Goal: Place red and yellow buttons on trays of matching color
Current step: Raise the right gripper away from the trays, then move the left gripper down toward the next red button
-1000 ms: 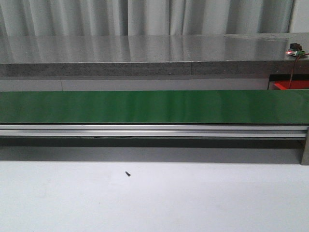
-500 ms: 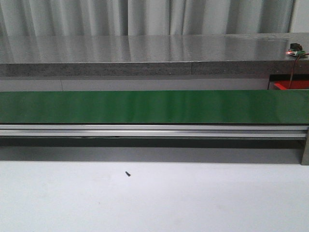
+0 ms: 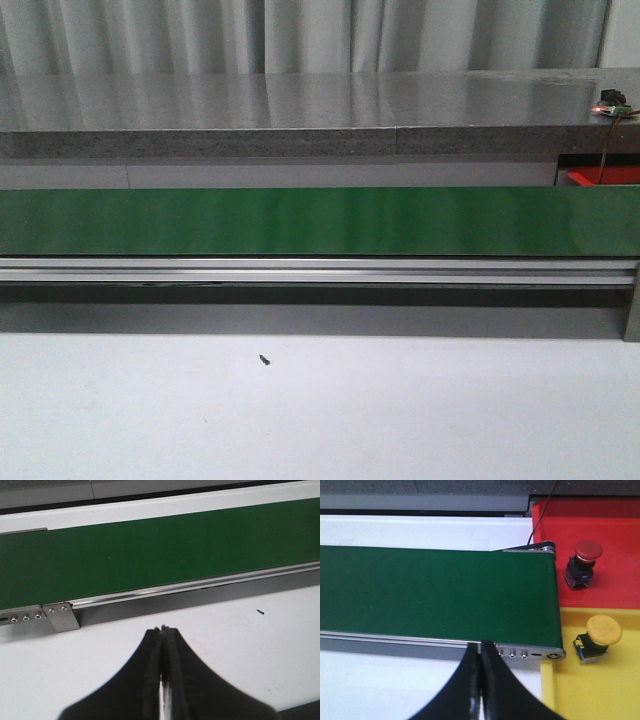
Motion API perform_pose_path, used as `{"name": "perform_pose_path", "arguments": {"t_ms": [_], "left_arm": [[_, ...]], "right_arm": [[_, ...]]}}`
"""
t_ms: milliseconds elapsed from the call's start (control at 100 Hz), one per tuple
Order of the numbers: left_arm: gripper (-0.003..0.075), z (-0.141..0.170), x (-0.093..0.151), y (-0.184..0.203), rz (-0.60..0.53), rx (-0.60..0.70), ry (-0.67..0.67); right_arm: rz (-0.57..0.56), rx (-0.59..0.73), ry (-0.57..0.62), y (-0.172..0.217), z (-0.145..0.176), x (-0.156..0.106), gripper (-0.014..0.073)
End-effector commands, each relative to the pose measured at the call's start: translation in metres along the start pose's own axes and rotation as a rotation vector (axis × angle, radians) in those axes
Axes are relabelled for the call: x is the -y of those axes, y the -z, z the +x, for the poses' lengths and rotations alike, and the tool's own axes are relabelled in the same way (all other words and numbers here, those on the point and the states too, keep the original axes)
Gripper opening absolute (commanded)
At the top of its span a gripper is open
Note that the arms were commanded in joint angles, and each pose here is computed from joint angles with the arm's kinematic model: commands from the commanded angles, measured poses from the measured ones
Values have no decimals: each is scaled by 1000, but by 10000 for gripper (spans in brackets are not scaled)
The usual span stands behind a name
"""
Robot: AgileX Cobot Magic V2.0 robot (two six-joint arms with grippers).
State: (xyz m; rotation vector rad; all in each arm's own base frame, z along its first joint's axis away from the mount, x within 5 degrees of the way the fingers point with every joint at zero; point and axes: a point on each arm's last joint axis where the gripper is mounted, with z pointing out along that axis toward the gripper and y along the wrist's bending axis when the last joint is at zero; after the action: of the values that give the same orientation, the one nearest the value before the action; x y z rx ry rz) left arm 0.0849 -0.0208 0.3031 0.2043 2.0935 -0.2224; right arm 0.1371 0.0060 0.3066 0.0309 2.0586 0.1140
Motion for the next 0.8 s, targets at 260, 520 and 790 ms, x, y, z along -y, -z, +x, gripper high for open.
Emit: {"name": "perform_pose_path", "arguments": {"t_ms": [260, 520, 790], "left_arm": [[-20, -23, -13, 1, -117, 134, 123], [-20, -44, -36, -15, -266, 51, 150], [-19, -70, -58, -39, -351, 0, 220]], "right_arm": [[9, 133, 17, 10, -6, 1, -123], [9, 133, 17, 10, -6, 1, -123], [8, 115, 17, 10, -4, 0, -123]]}}
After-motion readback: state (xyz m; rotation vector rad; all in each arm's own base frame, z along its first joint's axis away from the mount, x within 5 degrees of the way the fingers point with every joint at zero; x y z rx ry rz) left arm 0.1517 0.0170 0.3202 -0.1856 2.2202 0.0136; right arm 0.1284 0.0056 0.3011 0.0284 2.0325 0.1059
